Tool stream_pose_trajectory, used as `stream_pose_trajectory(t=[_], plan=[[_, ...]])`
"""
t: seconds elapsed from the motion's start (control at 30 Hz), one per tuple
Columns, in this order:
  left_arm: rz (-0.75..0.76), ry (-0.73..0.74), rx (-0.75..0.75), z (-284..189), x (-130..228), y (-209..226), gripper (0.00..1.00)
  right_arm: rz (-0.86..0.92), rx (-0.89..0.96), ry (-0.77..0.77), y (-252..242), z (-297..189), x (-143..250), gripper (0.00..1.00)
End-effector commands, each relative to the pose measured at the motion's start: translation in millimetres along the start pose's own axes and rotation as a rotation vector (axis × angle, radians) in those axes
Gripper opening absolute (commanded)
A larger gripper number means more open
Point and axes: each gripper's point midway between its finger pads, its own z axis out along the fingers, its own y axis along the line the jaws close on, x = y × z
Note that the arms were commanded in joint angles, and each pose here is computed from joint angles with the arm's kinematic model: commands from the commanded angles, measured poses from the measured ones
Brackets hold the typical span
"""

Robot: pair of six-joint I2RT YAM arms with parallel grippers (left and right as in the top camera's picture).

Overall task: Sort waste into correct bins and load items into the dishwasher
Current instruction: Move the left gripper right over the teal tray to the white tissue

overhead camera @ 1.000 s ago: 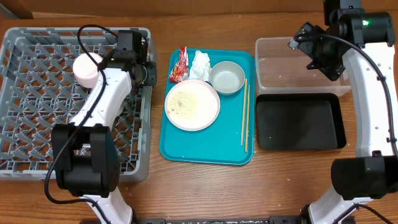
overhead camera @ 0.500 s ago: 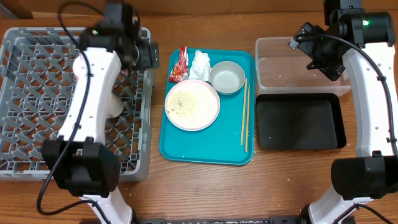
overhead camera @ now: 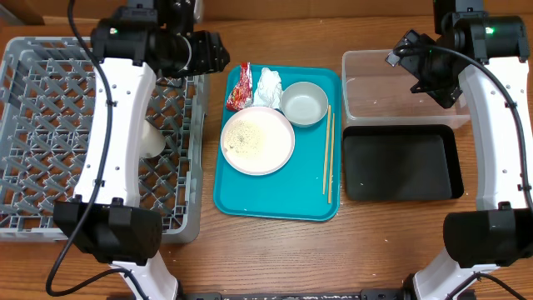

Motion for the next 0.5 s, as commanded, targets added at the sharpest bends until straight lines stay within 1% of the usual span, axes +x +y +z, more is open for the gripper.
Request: stream_pose_trajectory(t=[0.0,0.07,0.1,0.17,0.2,0.27,0.33,0.4,0.47], plan=[[0.042,-0.04,-0.038,-4.1,-4.4,-17.1,0.71,-0.001,-0.009,-0.027,1.2,-6.9,-5.5,1.0],[0.09,-0.043,-0.073,-3.9,-3.3,-20.6,0.81,-0.001,-0.009,-0.027,1.2,-6.9,-5.5,1.0],[0.136,-0.042,-0.121,-6.6,-0.8,-24.1,0.9,-0.001,-0.009,-0.027,1.2,-6.9,-5.5,1.0],[0.212,-0.054,-0.137,-7.5,-2.1,-32.8,0.96,-0.001,-0.009,-0.027,1.2,-6.9,-5.5,1.0],[0.275,-0.068,-0.126,-6.5,-4.3,-41.6,1.0,-0.001,-0.009,-0.027,1.2,-6.9,-5.5,1.0],[0.353,-0.106,-0.122,-4.1,-10.9,-55.1,1.0,-0.001,-0.009,-0.027,1.2,-6.9,-5.5,1.0],[0.379,-0.162,-0.138,-2.0,-21.9,-63.2,1.0,-0.001,-0.009,-0.027,1.2,-6.9,-5.5,1.0],[0.391,-0.205,-0.133,1.1,-31.0,-70.0,1.0,-0.001,-0.009,-0.027,1.2,-6.9,-5.5,1.0],[0.355,-0.229,-0.12,10.1,-38.4,-72.8,1.0,-0.001,-0.009,-0.027,1.2,-6.9,-5.5,1.0]])
